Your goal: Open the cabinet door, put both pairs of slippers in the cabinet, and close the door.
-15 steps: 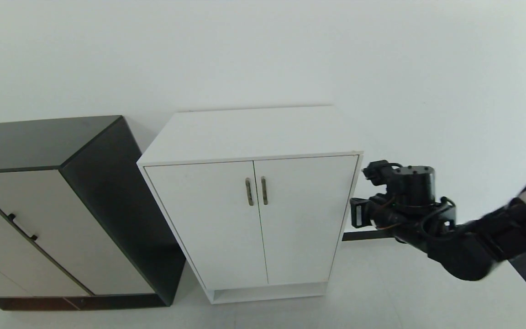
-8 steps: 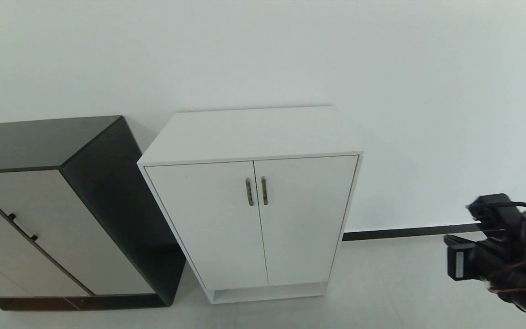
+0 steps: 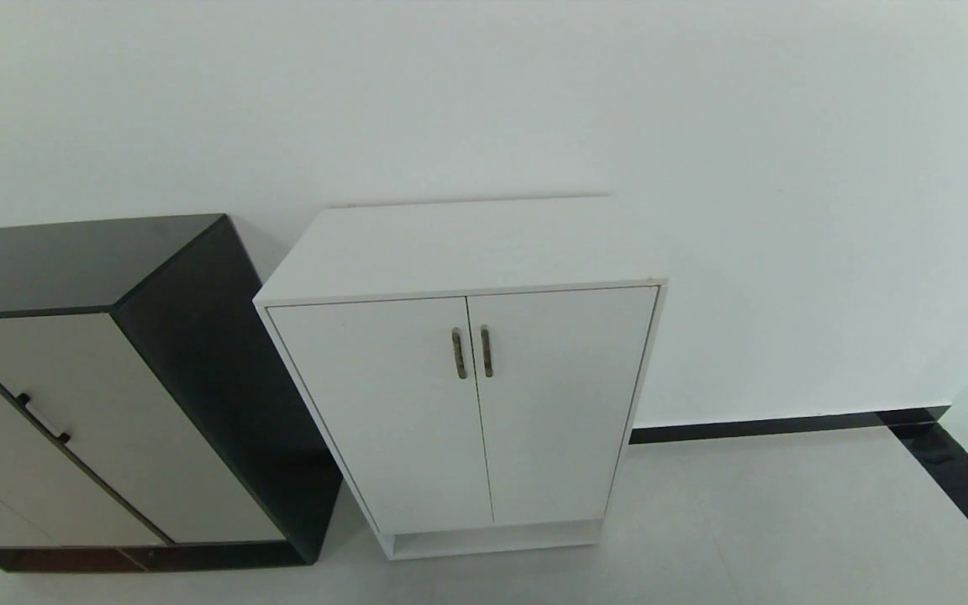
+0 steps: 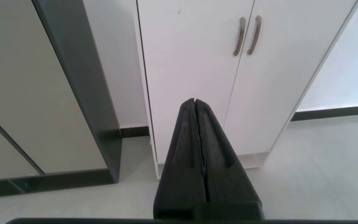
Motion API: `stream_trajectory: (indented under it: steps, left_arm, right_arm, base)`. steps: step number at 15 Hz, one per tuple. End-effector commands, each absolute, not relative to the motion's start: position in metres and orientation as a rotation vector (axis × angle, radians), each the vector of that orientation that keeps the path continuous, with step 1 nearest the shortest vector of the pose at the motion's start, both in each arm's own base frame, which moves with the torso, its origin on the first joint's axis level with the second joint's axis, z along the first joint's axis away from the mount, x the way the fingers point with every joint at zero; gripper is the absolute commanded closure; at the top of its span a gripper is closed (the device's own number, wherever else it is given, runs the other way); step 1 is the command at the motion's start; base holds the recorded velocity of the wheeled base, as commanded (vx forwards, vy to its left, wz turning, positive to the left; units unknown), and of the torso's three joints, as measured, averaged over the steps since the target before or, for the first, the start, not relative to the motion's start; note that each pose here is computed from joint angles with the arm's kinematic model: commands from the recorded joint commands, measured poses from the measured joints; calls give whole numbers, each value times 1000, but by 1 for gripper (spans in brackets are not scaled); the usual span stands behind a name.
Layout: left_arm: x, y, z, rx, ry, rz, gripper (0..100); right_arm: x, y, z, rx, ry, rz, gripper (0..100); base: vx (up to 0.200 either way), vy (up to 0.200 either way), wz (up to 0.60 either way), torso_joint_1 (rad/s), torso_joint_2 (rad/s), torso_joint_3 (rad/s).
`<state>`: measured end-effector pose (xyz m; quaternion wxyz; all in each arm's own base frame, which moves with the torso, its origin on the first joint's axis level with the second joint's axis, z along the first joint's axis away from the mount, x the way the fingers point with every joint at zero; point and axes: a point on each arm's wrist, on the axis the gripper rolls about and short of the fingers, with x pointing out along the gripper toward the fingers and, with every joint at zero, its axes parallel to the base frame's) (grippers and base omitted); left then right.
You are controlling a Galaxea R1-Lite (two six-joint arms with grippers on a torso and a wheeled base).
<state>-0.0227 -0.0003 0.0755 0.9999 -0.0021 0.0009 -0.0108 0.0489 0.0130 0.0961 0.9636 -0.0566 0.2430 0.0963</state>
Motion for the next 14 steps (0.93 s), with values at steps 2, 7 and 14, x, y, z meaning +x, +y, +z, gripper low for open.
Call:
stream_trajectory:
  steps: [2,7,14]
  left_arm:
    - [-23,0,76,-6,3,-21,100]
    - [-23,0,76,-5,3,-21,100]
    - [-23,0,76,-8,3,-20,100]
  right_arm:
    - [13,4,78,-92,463,290,100]
    - [1,0,79,-33,296,107,100]
    - [-17,-1,77,-5,70,22,100]
  base:
    - [0,0,0,0,0,0]
    - [0,0,0,0,0,0]
    - [0,0,0,0,0,0]
